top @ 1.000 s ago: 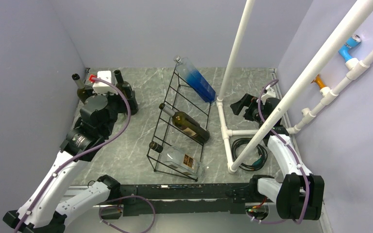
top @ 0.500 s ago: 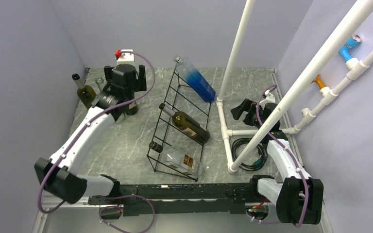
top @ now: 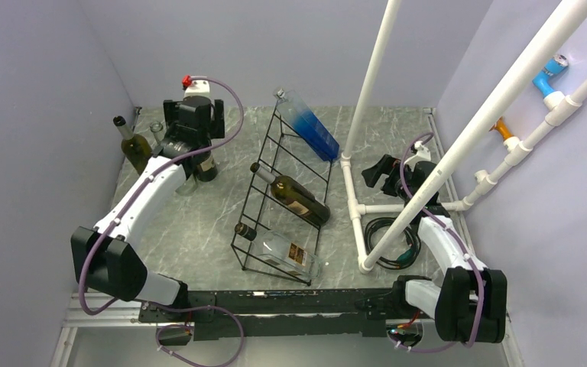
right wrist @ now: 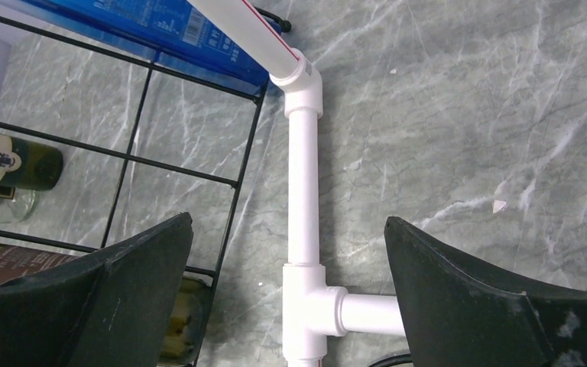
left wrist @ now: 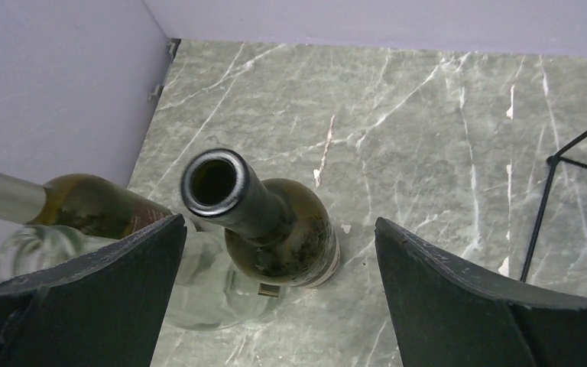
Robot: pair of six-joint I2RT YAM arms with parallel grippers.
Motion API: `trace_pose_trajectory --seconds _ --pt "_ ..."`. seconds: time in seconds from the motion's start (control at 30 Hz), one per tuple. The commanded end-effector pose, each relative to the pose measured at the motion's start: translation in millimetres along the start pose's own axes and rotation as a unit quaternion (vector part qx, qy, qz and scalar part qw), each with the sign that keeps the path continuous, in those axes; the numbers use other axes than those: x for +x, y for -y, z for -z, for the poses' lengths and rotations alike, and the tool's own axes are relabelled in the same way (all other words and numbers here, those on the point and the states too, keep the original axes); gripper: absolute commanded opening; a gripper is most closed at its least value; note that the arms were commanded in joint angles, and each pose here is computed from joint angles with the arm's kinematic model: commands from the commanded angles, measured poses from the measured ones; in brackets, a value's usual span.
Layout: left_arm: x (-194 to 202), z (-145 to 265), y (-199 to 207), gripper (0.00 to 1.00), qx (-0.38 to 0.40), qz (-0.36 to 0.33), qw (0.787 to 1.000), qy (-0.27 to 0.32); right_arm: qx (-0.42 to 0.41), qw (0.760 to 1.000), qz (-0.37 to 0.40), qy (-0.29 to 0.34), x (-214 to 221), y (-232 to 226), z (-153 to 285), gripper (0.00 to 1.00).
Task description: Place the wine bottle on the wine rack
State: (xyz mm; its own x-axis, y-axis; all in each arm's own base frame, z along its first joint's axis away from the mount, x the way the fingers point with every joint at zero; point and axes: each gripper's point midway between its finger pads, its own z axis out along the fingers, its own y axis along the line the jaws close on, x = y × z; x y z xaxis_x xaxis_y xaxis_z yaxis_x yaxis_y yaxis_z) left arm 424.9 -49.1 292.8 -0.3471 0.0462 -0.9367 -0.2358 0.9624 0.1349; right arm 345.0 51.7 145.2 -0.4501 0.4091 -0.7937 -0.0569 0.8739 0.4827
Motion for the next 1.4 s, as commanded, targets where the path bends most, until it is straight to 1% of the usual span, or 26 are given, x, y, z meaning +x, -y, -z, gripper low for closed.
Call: trace_pose_trajectory --seconds 0.0,0.07,0.2,0.27,0.43,0.53,0.67,0.8,1.07,1.23,1.3,1.37 --pt "-16 -3 -4 0.98 0.007 -0.012 0.999 0.052 -0.016 1.000 0.004 0.015 -9 -6 -6 1.00" --pt "-17 -7 -8 0.96 0.006 -0.022 0.999 0.047 -0.019 1.000 0.006 0.017 -10 -7 -5 1.00" --pt "-10 -23 -11 0.86 0.037 0.030 0.998 0.027 -0.021 1.000 0.005 0.018 -10 -8 -5 1.00" --pt "-5 -29 -9 0.81 0.050 0.036 0.998 0.016 -0.023 1.000 0.005 0.017 -10 -9 -4 1.00" --pt "7 -39 -6 0.79 0.052 0.027 0.998 -0.002 -0.024 1.000 0.005 0.018 -9 -10 -3 1.00" --pt "11 -42 -5 0.75 0.053 0.023 0.998 -0.006 -0.024 1.000 0.005 0.018 -9 -10 -2 1.00" --pt "21 -51 -10 0.73 0.029 0.008 0.999 -0.021 -0.023 1.000 0.004 0.016 -9 -10 -1 1.00" --pt "30 -56 -5 0.66 0.032 0.003 0.999 -0.040 -0.024 1.000 0.005 0.016 -9 -10 0 1.00" --pt "32 -56 0 0.53 0.043 0.006 0.998 -0.045 -0.021 1.000 0.005 0.016 -8 -10 1 1.00" --pt "34 -54 7 0.41 0.051 0.001 0.997 -0.051 -0.018 1.000 0.002 0.012 -7 -8 -1 1.00" --pt "34 -53 11 0.38 0.054 -0.001 0.997 -0.052 -0.018 1.000 0.002 0.010 -7 -8 -1 1.00" --pt "33 -51 13 0.37 0.058 -0.002 0.997 -0.053 -0.017 1.000 0.002 0.010 -7 -8 -1 1.00"
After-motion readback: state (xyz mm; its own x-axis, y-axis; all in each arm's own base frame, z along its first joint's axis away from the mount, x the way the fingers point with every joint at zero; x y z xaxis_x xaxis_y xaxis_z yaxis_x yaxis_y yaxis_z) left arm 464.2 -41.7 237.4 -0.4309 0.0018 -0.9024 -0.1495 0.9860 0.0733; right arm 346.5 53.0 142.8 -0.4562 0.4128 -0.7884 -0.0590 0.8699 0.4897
